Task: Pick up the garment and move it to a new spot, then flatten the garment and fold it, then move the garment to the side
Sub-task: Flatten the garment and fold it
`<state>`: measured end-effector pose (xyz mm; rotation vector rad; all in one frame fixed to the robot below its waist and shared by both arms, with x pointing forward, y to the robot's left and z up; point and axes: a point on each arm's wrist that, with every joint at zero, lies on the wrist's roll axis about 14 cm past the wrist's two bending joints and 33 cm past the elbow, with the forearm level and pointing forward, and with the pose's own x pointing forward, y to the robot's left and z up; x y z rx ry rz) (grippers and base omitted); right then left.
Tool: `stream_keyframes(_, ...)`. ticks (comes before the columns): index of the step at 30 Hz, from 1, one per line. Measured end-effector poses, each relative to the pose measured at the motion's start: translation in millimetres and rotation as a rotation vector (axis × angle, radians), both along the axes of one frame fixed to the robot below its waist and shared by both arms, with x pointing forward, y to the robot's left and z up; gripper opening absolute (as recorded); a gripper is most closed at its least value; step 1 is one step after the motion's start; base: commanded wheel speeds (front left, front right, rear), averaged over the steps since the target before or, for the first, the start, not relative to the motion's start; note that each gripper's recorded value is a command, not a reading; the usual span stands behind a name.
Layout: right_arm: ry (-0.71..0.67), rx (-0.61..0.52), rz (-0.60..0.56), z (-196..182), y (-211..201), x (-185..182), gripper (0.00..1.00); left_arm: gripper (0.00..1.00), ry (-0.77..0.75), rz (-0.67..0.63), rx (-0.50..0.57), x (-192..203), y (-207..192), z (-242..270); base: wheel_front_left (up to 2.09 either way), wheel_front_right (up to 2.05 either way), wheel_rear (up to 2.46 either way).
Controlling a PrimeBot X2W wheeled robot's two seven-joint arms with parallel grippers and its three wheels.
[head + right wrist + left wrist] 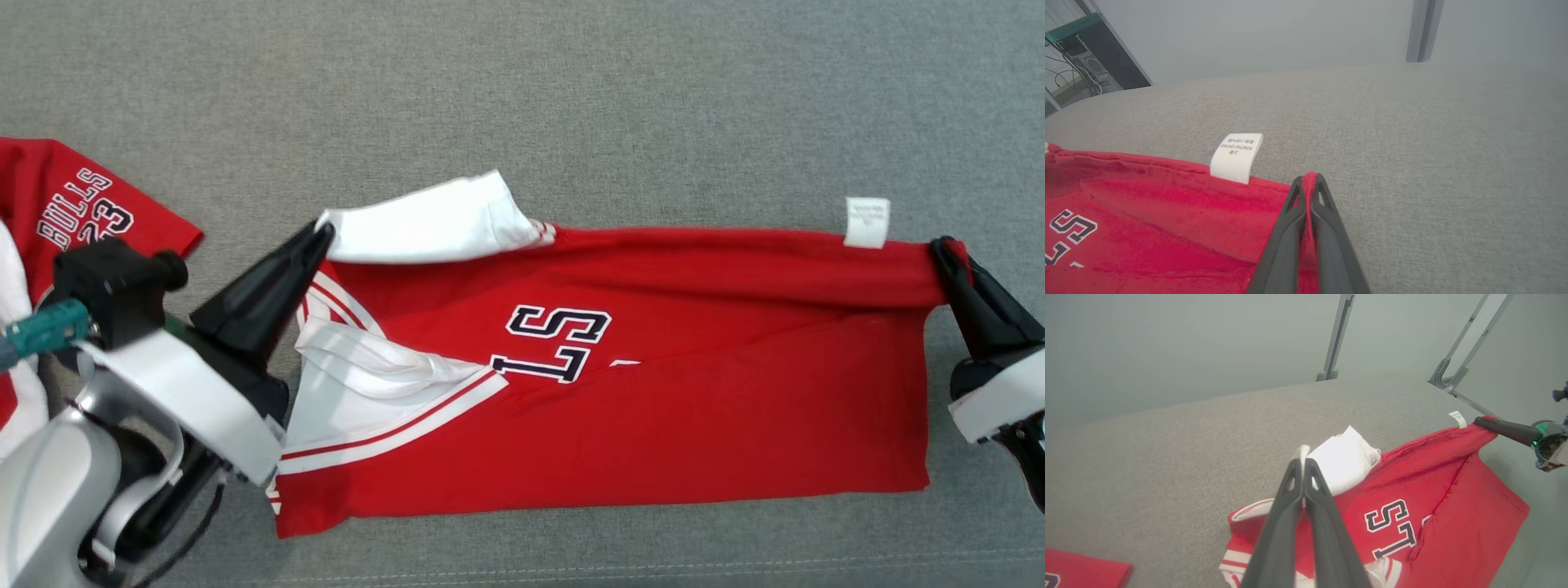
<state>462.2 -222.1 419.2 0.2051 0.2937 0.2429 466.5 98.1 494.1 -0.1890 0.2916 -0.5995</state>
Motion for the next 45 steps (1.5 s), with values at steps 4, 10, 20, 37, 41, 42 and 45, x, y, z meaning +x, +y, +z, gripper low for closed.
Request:
stream_keyframes(4,0.009,0.019,0.005,1,1,-14,0.00,0.00,0.026,0.040,-0.023,-33,5,1,0.00,0.00,0.00)
stream_keyframes(10,0.060,0.037,-0.001,-9,2,-35,0.00,0.00,0.089,0.105,-0.052,-68,13,-6,0.00,0.00,0.00)
stream_keyframes(20,0.127,0.086,-0.010,-24,15,-51,0.37,0.80,0.230,0.177,-0.134,-90,15,-35,0.00,0.00,0.00)
stream_keyframes(37,-0.012,0.128,-0.217,4,-23,-69,1.00,1.00,-0.104,0.457,-0.013,-82,73,12,0.00,0.00,0.00)
stream_keyframes(41,-0.128,0.057,-0.259,30,-34,-63,1.00,1.00,-0.176,0.501,0.019,-80,78,25,0.00,0.00,0.00)
stream_keyframes(42,-0.151,0.038,-0.269,35,-36,-62,1.00,1.00,-0.186,0.506,0.035,-80,79,26,0.00,0.00,0.00)
stream_keyframes(45,-0.203,-0.012,-0.264,46,-28,-63,1.00,1.00,-0.218,0.530,0.064,-82,83,30,0.00,0.00,0.00)
